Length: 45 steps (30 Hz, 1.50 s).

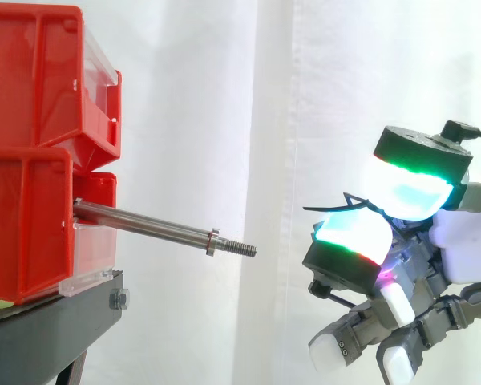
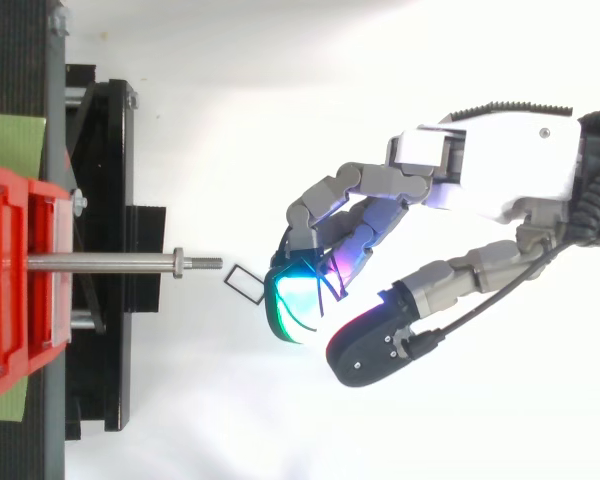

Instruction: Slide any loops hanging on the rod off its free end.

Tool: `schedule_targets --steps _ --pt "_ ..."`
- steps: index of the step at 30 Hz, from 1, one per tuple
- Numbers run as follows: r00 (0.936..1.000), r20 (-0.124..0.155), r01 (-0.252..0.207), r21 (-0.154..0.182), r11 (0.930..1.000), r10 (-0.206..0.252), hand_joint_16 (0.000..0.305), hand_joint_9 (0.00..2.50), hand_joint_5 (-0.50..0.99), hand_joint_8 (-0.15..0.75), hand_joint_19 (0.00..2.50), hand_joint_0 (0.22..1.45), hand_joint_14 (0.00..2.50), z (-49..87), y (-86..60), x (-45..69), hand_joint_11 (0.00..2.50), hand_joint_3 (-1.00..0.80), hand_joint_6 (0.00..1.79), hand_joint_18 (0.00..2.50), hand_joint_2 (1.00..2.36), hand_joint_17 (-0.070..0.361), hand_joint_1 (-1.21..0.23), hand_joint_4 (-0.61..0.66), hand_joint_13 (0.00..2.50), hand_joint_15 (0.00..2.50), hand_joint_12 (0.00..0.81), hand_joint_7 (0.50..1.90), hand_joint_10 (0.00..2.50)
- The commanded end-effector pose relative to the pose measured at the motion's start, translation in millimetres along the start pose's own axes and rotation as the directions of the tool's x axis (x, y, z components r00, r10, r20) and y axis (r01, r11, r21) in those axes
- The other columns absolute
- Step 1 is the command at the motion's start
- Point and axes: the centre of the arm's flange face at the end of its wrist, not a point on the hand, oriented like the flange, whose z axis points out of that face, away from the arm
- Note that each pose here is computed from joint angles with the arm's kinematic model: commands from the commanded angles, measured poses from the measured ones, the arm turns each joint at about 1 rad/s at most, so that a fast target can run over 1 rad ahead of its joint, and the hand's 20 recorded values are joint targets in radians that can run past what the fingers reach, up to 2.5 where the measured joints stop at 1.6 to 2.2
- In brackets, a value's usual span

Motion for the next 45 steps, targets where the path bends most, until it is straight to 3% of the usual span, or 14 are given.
schedule_targets --steps 1,9,14,23,37,45 --pt "1.0 -0.001 0.0 0.0 1.0 0.0 0.044 0.78 -0.2 0.311 0.42 0.66 0.0 0.1 0.1 0.9 0.45 -0.32 0.9 0.68 1.01 0.099 -0.79 0.18 0.49 0.11 0.325 1.03 0.01" --pt "1.0 0.008 0.0 -0.001 1.0 0.0 0.044 0.78 -0.2 0.302 0.4 0.68 0.0 -0.1 1.1 -0.1 0.46 -0.46 0.9 0.7 1.0 0.098 -0.82 0.18 0.51 0.1 0.33 0.99 0.01" --pt "0.9998 0.017 -0.001 -0.004 1.0 0.001 0.043 0.81 -0.17 0.299 0.44 0.64 0.0 0.5 0.5 -0.9 0.43 -0.42 0.88 0.69 1.01 0.097 -0.74 0.16 0.5 0.1 0.307 1.07 0.01" --pt "0.9998 0.017 -0.001 -0.004 1.0 0.001 0.042 0.8 -0.16 0.282 0.45 0.62 0.0 0.5 0.5 -0.9 0.4 -0.4 0.87 0.67 1.01 0.094 -0.62 0.15 0.45 0.07 0.282 1.09 0.01" --pt "0.9998 0.019 0.001 -0.004 1.0 -0.001 0.042 0.76 -0.17 0.284 0.44 0.65 0.0 0.5 0.5 -1.1 0.39 -0.36 0.87 0.66 1.01 0.093 -0.75 0.16 0.44 0.05 0.289 1.09 0.01" --pt "0.9996 0.028 0.002 0.0 1.0 -0.002 0.041 0.81 -0.15 0.279 0.45 0.62 0.0 0.6 -1.2 0.0 0.38 -0.42 0.87 0.66 1.01 0.092 -0.57 0.17 0.45 0.07 0.285 1.12 0.01"
